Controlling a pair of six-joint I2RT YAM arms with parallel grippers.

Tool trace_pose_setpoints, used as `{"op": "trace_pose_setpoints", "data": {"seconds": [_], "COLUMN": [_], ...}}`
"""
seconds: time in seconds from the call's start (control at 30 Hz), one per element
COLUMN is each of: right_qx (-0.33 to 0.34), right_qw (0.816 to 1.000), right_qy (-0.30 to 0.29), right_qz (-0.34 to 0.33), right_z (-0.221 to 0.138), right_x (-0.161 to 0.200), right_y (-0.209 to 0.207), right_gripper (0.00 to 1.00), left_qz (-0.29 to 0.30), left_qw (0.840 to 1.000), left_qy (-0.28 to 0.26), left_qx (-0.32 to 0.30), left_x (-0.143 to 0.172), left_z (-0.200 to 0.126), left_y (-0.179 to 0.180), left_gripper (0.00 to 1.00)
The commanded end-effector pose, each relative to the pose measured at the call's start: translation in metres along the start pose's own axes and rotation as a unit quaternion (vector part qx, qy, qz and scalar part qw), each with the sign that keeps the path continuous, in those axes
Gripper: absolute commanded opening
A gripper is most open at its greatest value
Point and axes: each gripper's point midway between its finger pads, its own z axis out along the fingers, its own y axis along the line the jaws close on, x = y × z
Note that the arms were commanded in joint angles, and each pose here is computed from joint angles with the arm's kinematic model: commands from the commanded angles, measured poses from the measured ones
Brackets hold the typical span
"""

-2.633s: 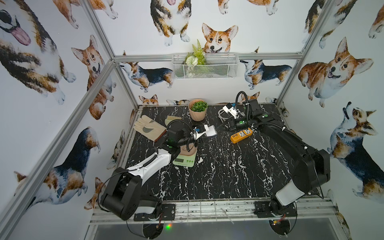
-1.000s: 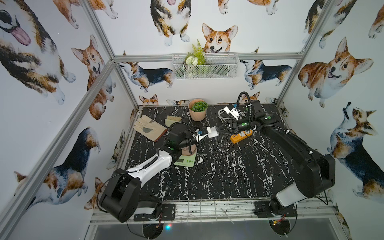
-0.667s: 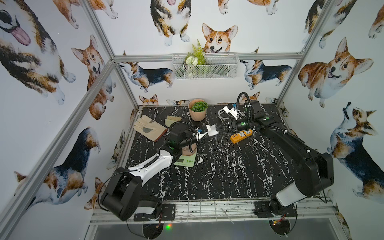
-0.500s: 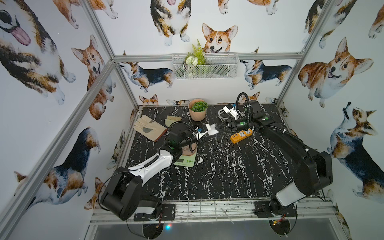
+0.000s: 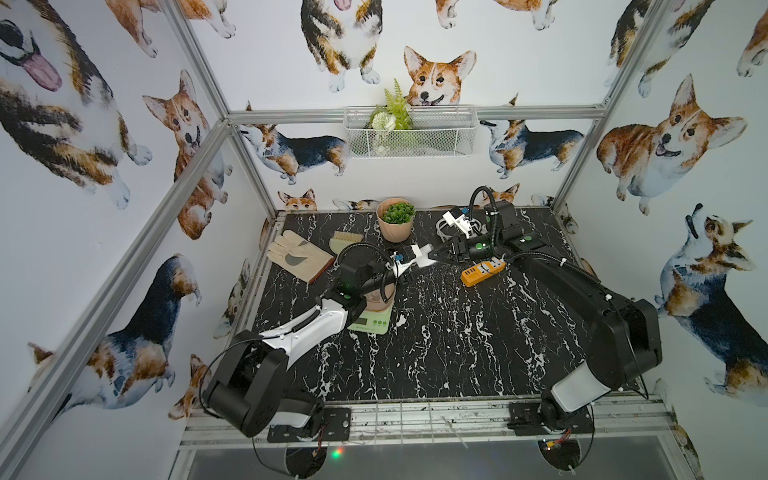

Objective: Charge the electronic scale
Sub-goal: Insert the plug into the socket.

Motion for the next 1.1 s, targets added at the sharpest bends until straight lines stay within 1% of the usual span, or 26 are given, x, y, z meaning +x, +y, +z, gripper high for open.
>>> {"op": "trace_pose_setpoints", "data": {"seconds": [0.0, 0.37, 0.53, 0.67, 0.7, 0.73, 0.77, 0.8, 0.83, 0.9, 0.93, 1.0, 1.07], "right_qx": [-0.015, -0.016, -0.017, -0.018, -0.019, -0.019, -0.019, -0.019, -0.018, -0.016, -0.016, -0.010, 0.009], "right_qw": [1.000, 1.000, 1.000, 1.000, 1.000, 1.000, 1.000, 1.000, 1.000, 1.000, 1.000, 1.000, 1.000], "right_qy": [-0.005, -0.003, -0.002, -0.001, -0.001, 0.000, 0.000, 0.001, 0.000, 0.001, 0.001, 0.003, 0.006], "right_qz": [-0.011, -0.011, -0.012, -0.012, -0.013, -0.011, -0.012, -0.013, -0.012, -0.013, -0.014, -0.016, -0.015], "right_z": [0.0012, 0.0027, 0.0029, 0.0027, 0.0027, 0.0029, 0.0026, 0.0024, 0.0024, 0.0023, 0.0020, 0.0006, -0.0030], "right_x": [-0.0047, -0.0053, -0.0062, -0.0058, -0.0057, -0.0050, -0.0051, -0.0048, -0.0053, -0.0050, -0.0047, -0.0038, -0.0023], "right_y": [0.0071, 0.0066, 0.0076, 0.0086, 0.0084, 0.0082, 0.0081, 0.0087, 0.0080, 0.0080, 0.0084, 0.0076, 0.0029], "right_gripper": [0.39, 0.35, 0.39, 0.39, 0.38, 0.32, 0.24, 0.18, 0.16, 0.15, 0.15, 0.13, 0.11], "left_qz": [0.013, 0.009, 0.009, 0.009, 0.009, 0.010, 0.010, 0.010, 0.010, 0.009, 0.007, 0.004, 0.000], "left_qw": [1.000, 1.000, 1.000, 1.000, 1.000, 1.000, 1.000, 1.000, 1.000, 1.000, 1.000, 1.000, 1.000], "left_qy": [-0.015, -0.015, -0.015, -0.014, -0.015, -0.014, -0.014, -0.014, -0.014, -0.014, -0.014, -0.016, -0.018], "left_qx": [-0.007, 0.001, 0.002, 0.002, 0.002, 0.001, 0.000, 0.000, 0.000, 0.001, 0.002, 0.004, 0.000], "left_x": [-0.0084, -0.0065, -0.0064, -0.0061, -0.0066, -0.0056, -0.0061, -0.0059, -0.0063, -0.0064, -0.0063, -0.0066, -0.0071], "left_z": [0.0013, 0.0052, 0.0060, 0.0060, 0.0060, 0.0059, 0.0058, 0.0061, 0.0060, 0.0061, 0.0058, 0.0052, 0.0032], "left_y": [0.0034, -0.0017, -0.0030, -0.0031, -0.0028, -0.0029, -0.0023, -0.0026, -0.0025, -0.0026, -0.0031, -0.0038, -0.0044], "left_gripper": [0.00, 0.00, 0.00, 0.00, 0.00, 0.00, 0.00, 0.00, 0.00, 0.00, 0.02, 0.20, 0.37]}}
